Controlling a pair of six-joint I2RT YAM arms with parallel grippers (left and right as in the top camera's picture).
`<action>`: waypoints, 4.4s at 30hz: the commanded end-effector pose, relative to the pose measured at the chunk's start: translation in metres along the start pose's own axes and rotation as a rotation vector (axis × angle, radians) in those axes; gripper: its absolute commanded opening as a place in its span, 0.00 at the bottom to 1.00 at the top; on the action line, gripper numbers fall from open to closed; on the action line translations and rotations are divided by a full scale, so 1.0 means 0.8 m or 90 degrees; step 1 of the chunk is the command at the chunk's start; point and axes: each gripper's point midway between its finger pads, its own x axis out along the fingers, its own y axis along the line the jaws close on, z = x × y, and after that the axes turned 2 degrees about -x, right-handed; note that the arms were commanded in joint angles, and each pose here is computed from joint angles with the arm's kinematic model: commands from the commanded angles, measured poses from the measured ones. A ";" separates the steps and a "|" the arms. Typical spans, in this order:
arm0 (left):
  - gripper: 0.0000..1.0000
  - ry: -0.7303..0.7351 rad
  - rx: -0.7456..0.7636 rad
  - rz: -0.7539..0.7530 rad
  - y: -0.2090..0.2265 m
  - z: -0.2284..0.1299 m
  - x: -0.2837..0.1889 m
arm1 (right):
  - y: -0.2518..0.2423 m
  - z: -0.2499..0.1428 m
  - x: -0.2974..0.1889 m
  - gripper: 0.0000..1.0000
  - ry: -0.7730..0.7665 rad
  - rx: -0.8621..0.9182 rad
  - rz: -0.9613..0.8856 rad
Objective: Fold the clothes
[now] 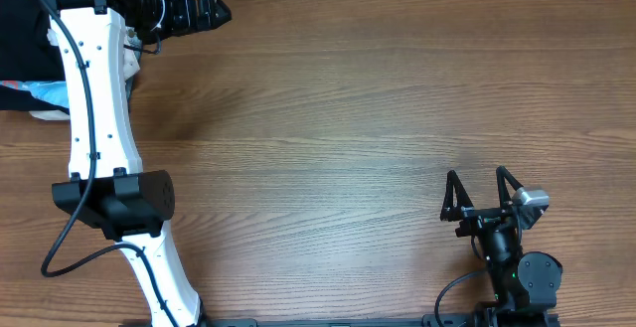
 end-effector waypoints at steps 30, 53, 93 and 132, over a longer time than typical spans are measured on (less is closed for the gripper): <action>1.00 -0.303 0.097 0.166 0.018 -0.224 -0.134 | 0.003 -0.003 0.000 1.00 -0.001 0.004 0.007; 1.00 -0.694 0.301 0.017 0.030 -0.308 -0.053 | 0.003 -0.003 0.000 1.00 -0.001 0.004 0.007; 1.00 -0.634 0.243 0.090 0.069 -0.324 -0.028 | 0.003 -0.003 0.000 1.00 -0.001 0.004 0.007; 1.00 -0.634 0.243 0.090 0.069 -0.324 -0.028 | 0.003 -0.003 0.000 1.00 -0.001 0.004 0.007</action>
